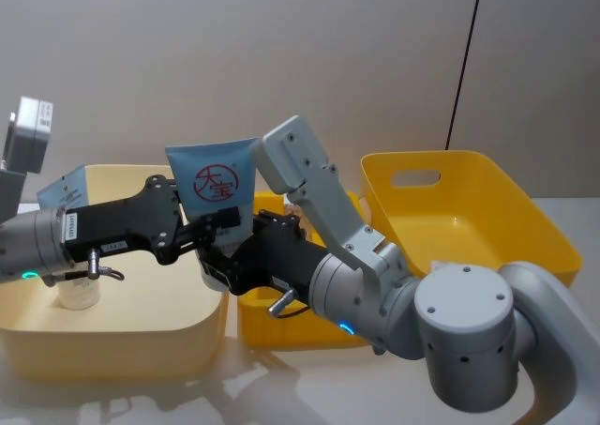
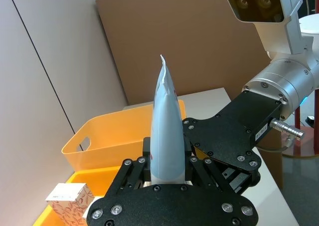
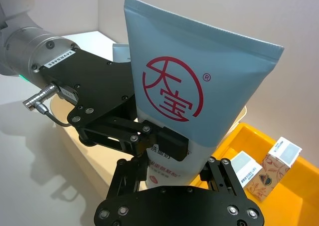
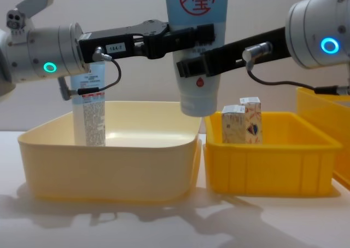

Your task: Bimanual collaborative sorting of washing and personal care products

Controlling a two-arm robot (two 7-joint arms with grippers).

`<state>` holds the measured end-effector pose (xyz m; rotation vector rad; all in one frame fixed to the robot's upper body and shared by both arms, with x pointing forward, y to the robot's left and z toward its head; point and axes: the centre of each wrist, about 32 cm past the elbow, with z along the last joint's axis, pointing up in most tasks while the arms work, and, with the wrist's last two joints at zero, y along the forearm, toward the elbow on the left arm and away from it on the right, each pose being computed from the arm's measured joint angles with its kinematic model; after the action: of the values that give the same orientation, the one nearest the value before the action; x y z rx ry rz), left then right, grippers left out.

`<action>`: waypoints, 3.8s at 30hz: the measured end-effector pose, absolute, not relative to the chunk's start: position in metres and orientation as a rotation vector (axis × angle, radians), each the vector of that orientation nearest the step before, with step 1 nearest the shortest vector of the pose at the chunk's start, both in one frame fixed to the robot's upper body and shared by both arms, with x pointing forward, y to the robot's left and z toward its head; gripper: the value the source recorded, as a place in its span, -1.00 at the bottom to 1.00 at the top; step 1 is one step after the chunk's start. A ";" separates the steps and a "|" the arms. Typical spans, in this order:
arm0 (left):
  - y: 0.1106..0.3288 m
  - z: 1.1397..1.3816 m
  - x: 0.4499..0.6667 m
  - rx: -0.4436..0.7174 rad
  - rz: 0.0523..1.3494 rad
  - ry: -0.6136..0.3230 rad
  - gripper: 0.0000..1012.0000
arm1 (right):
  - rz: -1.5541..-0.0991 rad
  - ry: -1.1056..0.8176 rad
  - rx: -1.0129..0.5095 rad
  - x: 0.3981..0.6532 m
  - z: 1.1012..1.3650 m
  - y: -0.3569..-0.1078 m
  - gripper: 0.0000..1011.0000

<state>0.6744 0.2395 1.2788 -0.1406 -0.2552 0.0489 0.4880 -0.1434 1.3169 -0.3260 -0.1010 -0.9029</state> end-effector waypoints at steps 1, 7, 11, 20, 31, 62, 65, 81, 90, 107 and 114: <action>0.239 1.279 0.674 -0.141 0.049 -0.255 -0.40 | -0.903 -0.101 -0.326 0.488 1.317 -0.143 0.09; 0.240 1.279 0.674 -0.141 0.050 -0.255 -0.40 | -0.903 -0.101 -0.326 0.488 1.317 -0.143 0.09; 0.240 1.279 0.674 -0.140 0.050 -0.255 -0.40 | -0.903 -0.101 -0.326 0.488 1.317 -0.143 0.09; 0.240 1.279 0.674 -0.140 0.051 -0.255 -0.05 | -0.903 -0.101 -0.326 0.488 1.317 -0.143 0.08; 0.240 1.279 0.674 -0.140 0.050 -0.255 0.62 | -0.903 -0.101 -0.326 0.488 1.317 -0.143 0.08; 0.240 1.279 0.674 -0.140 0.050 -0.255 0.98 | -0.983 -0.185 -0.343 0.489 1.328 -0.200 0.08; 0.240 1.279 0.674 -0.140 0.050 -0.255 0.98 | -1.005 -0.193 -0.347 0.488 1.329 -0.210 0.08; 0.240 1.279 0.674 -0.140 0.050 -0.255 0.98 | -1.148 -0.232 -0.307 0.497 1.351 -0.258 0.08; 0.240 1.279 0.674 -0.140 0.050 -0.255 0.98 | -1.213 -0.243 -0.343 0.510 1.378 -0.290 0.08; 0.240 1.279 0.674 -0.140 0.050 -0.255 0.98 | -1.209 -0.131 -0.508 0.541 1.420 -0.323 0.08; 0.240 1.279 0.674 -0.140 0.050 -0.255 0.98 | -1.200 -0.035 -0.568 0.556 1.430 -0.331 0.08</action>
<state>0.6743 0.2400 1.2786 -0.1400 -0.2548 0.0503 0.5558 -0.3311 1.4302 -0.5685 -0.0347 -1.2004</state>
